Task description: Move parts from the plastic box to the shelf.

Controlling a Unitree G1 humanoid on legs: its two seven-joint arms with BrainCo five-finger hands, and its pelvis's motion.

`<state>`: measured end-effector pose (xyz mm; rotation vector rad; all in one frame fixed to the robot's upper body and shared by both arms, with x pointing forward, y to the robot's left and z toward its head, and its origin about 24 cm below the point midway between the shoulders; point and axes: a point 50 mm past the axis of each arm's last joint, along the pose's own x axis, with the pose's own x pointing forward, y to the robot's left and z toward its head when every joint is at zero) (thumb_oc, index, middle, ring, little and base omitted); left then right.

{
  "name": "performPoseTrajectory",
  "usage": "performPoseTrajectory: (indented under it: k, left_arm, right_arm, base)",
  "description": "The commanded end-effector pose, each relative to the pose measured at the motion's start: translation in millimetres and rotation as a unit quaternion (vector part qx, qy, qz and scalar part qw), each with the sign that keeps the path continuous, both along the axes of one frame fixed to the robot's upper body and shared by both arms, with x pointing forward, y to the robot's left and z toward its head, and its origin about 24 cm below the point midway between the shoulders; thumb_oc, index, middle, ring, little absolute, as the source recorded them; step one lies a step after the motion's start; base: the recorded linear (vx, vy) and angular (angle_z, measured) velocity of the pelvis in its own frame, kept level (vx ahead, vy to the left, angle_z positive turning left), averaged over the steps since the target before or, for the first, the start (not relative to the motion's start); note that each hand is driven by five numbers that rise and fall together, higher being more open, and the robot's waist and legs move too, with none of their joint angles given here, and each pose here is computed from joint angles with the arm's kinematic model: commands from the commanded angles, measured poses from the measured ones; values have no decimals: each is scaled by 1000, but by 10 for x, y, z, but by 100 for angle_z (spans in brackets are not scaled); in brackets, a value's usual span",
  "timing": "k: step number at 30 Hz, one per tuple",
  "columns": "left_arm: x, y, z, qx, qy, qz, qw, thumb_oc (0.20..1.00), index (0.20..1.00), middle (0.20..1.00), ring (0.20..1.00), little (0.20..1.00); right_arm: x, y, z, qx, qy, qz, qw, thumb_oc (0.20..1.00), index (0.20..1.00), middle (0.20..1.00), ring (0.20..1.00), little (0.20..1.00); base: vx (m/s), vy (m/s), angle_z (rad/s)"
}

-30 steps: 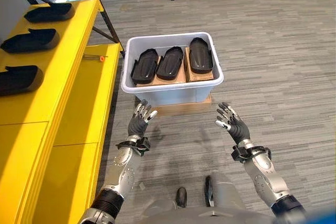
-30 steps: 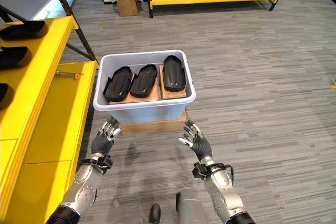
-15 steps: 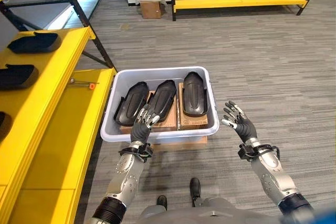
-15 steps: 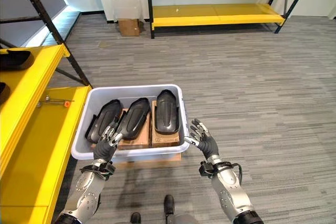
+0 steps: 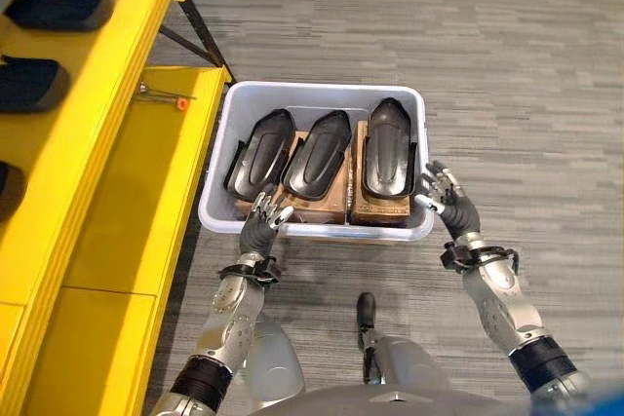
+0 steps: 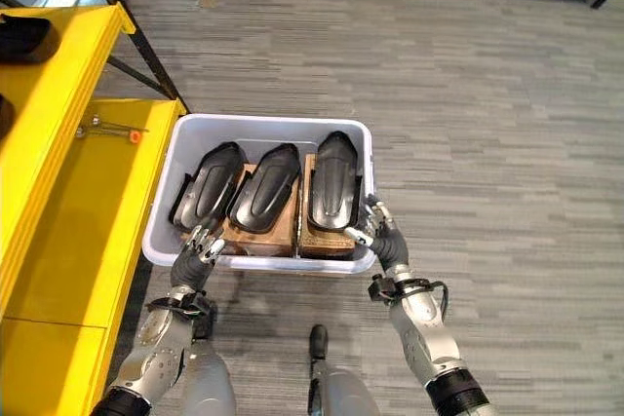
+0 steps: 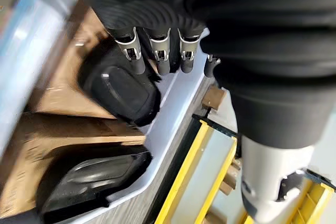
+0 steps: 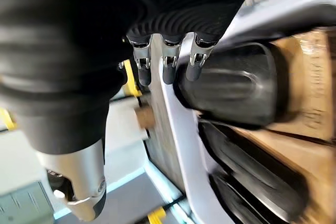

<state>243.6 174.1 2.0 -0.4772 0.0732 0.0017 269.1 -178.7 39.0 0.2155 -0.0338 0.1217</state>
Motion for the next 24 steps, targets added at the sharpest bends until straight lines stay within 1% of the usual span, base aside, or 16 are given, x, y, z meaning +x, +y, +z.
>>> performPoseTrajectory:
  k: [1,3,6,7,11,12,13,15,19,21,22,24]
  left_arm:
    - [49,59,243,-9,-66,15,998,1000,1000,1000,1000,1000]
    - [166,56,428,16,-106,4,994,1000,1000,1000,1000,1000]
    - [234,17,522,31,-125,-5,992,1000,1000,1000,1000,1000]
    - [287,-26,616,36,-144,-12,989,1000,1000,1000,1000,1000]
    - [379,-126,787,41,-178,-26,983,1000,1000,1000,1000,1000]
    - [442,-196,914,38,-203,-31,978,1000,1000,1000,1000,1000]
    - [513,-265,1108,39,-239,-27,970,1000,1000,1000,1000,1000]
    - [550,-350,1278,32,-271,-28,962,1000,1000,1000,1000,1000]
    - [583,-420,1473,32,-309,-28,950,1000,1000,1000,1000,1000]
    - [571,-458,1592,25,-333,-26,942,1000,1000,1000,1000,1000]
    - [572,-459,1596,25,-334,-26,942,1000,1000,1000,1000,1000]
    - [553,-489,1690,19,-354,-26,935,1000,1000,1000,1000,1000]
  right_arm:
    - [-12,31,182,-12,-60,5,998,1000,1000,1000,1000,1000]
    - [31,59,270,8,-78,-5,997,1000,1000,1000,1000,1000]
    - [81,117,365,21,-98,-6,995,1000,1000,1000,1000,1000]
    - [111,156,465,32,-119,-3,992,1000,1000,1000,1000,1000]
    - [181,215,605,24,-149,-6,988,1000,1000,1000,1000,1000]
    - [241,243,739,16,-176,-13,984,1000,1000,1000,1000,1000]
    - [324,252,916,-9,-211,-35,977,1000,1000,1000,1000,1000]
    - [412,247,1095,-33,-244,-61,967,1000,1000,1000,1000,1000]
    - [524,172,1279,-62,-276,-110,953,1000,1000,1000,1000,1000]
    - [581,100,1377,-78,-290,-149,942,1000,1000,1000,1000,1000]
    - [583,100,1381,-78,-290,-149,942,1000,1000,1000,1000,1000]
    - [613,44,1471,-92,-304,-179,931,1000,1000,1000,1000,1000]
  base:
    - [126,383,-51]
    - [58,382,1]
    - [15,164,6]
    - [-5,96,-17]
    - [0,49,-21]
    - [-33,-7,-7]
    - [-34,-14,-6]
    - [-65,-35,-17]
    - [-50,-36,-7]
    - [-51,-32,-1]
    - [-55,-31,1]
    - [-53,-31,1]
